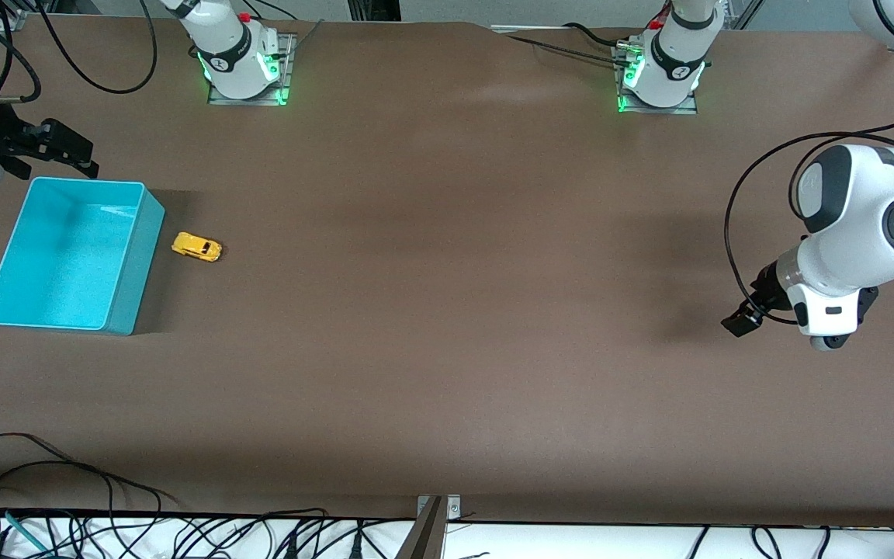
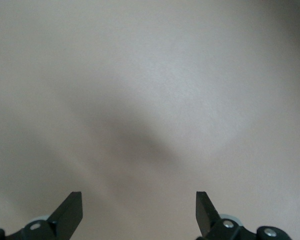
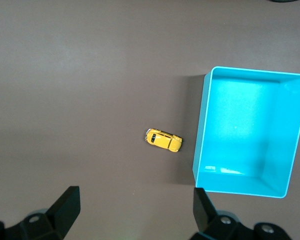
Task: Wind up and store yellow beetle car
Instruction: 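Open the left gripper and draw it back to its side, then reach the right gripper toward the car beside the bin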
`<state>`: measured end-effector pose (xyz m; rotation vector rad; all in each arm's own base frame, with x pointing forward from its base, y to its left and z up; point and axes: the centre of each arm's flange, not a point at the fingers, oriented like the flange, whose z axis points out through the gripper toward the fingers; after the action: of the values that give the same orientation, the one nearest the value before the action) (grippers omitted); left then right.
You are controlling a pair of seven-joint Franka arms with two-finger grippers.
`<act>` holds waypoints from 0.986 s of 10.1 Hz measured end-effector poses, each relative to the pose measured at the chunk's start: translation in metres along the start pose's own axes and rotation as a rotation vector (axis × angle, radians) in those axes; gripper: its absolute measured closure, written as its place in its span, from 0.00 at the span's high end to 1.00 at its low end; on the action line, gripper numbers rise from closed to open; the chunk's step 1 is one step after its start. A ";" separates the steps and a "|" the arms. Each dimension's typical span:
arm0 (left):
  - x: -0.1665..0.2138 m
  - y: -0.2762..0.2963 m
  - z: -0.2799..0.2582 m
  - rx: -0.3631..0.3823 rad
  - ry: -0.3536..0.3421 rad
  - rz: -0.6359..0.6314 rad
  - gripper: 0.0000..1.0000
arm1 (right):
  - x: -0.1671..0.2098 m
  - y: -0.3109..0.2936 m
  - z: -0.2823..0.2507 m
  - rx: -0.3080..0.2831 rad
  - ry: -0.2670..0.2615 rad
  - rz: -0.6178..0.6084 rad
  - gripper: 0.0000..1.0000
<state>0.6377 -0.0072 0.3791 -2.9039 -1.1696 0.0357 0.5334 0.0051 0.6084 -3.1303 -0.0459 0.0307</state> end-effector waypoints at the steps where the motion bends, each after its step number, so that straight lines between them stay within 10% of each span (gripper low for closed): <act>1: -0.002 -0.002 -0.006 0.009 -0.003 0.078 1.00 | 0.000 0.000 0.000 0.000 0.000 0.000 1.00; 10: -0.014 -0.001 -0.078 0.048 -0.050 0.498 0.99 | 0.006 0.008 0.012 0.007 -0.022 0.014 1.00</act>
<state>0.6285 -0.0165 0.4571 -3.0800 -0.4139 0.1377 0.5395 -0.0029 0.5967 -3.1236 -0.0235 0.0660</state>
